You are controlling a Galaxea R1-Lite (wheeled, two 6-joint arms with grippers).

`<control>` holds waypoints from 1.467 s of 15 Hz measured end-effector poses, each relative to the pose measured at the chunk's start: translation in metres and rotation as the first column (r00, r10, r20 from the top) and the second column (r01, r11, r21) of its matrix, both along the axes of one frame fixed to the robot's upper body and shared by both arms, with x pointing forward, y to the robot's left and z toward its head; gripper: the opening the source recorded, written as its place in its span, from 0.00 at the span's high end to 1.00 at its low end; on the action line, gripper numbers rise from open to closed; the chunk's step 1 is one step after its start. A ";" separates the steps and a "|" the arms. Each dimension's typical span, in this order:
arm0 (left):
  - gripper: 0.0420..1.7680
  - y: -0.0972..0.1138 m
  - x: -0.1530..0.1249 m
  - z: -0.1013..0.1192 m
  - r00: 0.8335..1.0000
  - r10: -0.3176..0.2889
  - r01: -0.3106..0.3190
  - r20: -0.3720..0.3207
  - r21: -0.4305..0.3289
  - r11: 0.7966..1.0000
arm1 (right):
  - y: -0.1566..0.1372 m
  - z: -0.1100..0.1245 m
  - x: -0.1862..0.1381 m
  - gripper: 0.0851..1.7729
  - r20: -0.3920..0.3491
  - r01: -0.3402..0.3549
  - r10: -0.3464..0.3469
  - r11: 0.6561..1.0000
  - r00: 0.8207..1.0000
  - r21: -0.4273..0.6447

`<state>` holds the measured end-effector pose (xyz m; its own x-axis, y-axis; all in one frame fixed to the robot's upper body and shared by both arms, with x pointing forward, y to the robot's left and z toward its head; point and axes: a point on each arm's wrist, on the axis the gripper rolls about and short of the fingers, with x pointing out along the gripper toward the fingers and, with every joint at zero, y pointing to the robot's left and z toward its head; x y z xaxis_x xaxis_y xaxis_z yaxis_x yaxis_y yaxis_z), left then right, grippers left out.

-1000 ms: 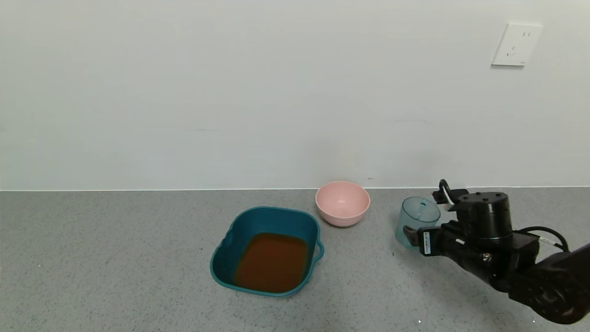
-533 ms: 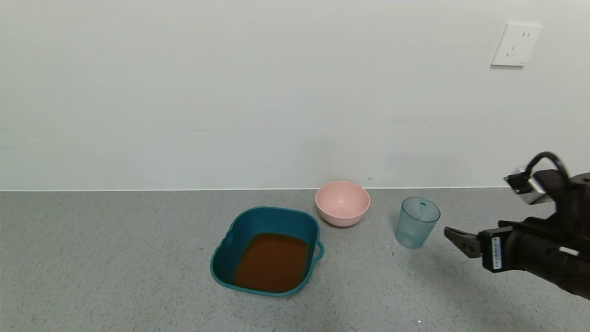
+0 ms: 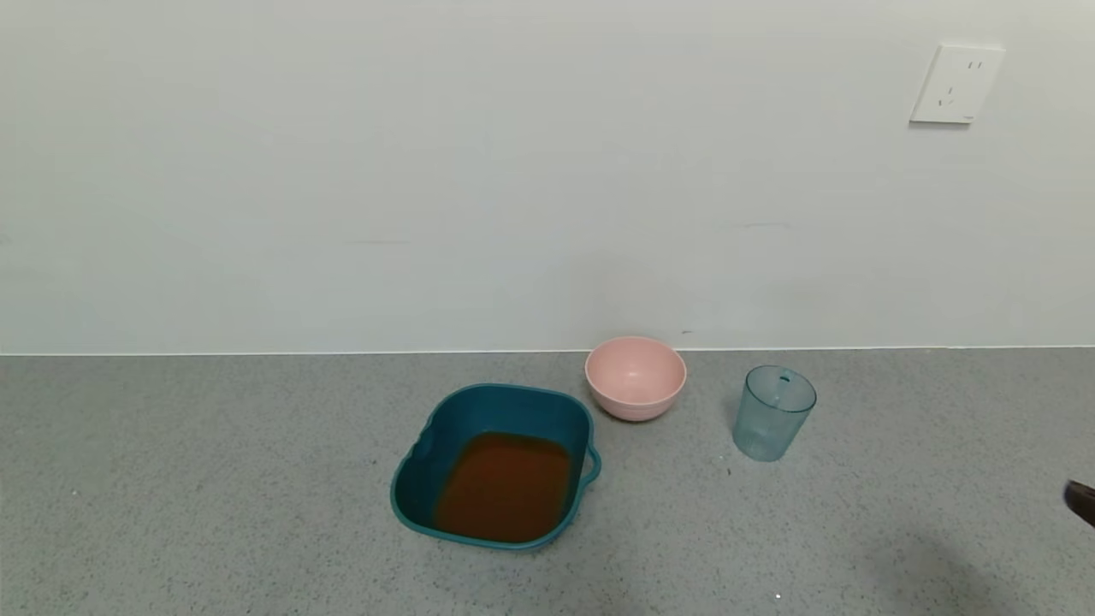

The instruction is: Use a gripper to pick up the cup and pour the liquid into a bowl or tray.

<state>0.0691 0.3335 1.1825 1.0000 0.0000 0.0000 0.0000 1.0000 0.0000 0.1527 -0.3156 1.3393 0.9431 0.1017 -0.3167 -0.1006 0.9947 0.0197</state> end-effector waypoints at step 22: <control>0.03 0.000 0.000 0.000 1.000 0.000 0.000 0.000 0.000 1.000 | -0.030 -0.041 -0.110 0.04 0.255 0.441 -0.432 0.897 0.865 0.021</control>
